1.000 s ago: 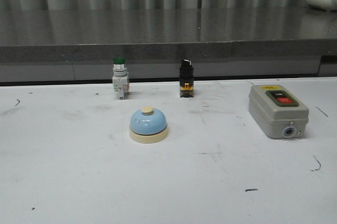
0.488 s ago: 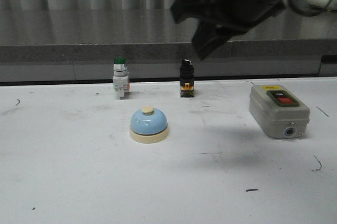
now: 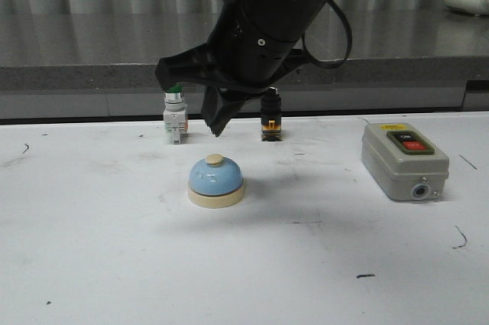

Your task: Place and press bell with both arms

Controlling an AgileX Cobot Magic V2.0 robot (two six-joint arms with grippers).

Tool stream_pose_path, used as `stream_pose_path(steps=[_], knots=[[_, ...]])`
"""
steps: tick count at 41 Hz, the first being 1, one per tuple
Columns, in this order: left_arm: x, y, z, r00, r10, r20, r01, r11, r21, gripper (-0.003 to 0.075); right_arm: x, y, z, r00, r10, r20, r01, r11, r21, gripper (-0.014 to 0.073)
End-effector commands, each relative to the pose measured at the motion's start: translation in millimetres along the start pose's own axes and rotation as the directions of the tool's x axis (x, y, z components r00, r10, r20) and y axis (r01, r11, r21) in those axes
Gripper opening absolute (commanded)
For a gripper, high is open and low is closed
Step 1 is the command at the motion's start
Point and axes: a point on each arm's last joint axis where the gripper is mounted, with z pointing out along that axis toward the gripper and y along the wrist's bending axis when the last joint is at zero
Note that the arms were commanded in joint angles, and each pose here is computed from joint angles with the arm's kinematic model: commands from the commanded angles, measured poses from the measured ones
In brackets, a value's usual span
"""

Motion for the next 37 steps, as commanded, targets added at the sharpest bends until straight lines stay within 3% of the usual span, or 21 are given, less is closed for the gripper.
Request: stream_pose_path(steps=[1, 23, 37], knots=[[-15, -1, -2, 0.995, -0.011, 0.103, 0.010, 1.000, 0.005, -0.0020, -27, 5, -20, 0.993, -0.002, 0.118, 0.004, 1.000, -0.011, -0.0066], [-15, -1, -2, 0.995, -0.011, 0.103, 0.010, 1.000, 0.005, -0.0020, -10, 1, 7, 1.000, 0.003, 0.027, -0.003, 1.000, -0.005, -0.0066], [-15, -1, -2, 0.995, -0.011, 0.103, 0.010, 1.000, 0.005, -0.0020, -44, 9, -69, 0.980, -0.006, 0.199, 0.011, 1.000, -0.022, -0.0066]])
